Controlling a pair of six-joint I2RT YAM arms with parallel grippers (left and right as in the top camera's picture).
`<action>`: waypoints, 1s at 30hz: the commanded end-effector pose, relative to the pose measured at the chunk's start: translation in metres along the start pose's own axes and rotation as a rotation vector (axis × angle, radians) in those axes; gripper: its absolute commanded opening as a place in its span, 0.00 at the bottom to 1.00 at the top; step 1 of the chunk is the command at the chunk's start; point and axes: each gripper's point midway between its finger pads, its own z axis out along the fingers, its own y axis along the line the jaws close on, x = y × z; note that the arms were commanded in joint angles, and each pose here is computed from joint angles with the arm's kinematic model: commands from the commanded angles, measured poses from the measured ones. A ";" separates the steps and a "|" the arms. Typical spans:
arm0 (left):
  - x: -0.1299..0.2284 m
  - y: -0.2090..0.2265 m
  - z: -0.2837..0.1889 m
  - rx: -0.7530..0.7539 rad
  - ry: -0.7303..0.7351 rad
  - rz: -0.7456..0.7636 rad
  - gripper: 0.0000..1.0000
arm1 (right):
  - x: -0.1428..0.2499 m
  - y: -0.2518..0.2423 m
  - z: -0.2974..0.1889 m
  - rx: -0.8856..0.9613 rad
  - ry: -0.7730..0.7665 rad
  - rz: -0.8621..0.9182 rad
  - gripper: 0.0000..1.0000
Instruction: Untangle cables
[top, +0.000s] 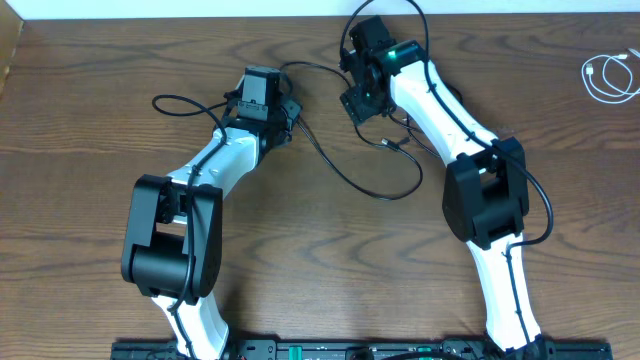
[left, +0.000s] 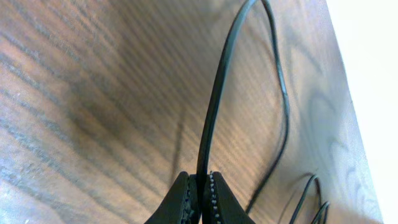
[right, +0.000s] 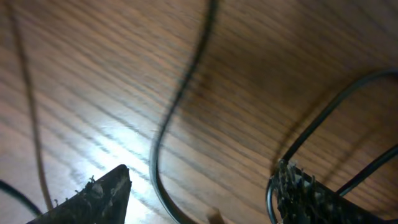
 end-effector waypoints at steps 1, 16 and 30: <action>0.000 0.000 0.006 -0.006 -0.040 -0.012 0.08 | 0.007 0.004 0.017 -0.017 0.030 0.003 0.69; 0.004 0.006 0.027 0.007 -0.028 -0.087 0.08 | 0.034 0.043 0.045 -0.225 0.117 -0.162 0.66; -0.009 0.011 0.025 0.045 0.042 -0.134 0.08 | 0.061 0.082 0.043 -0.287 0.209 -0.342 0.66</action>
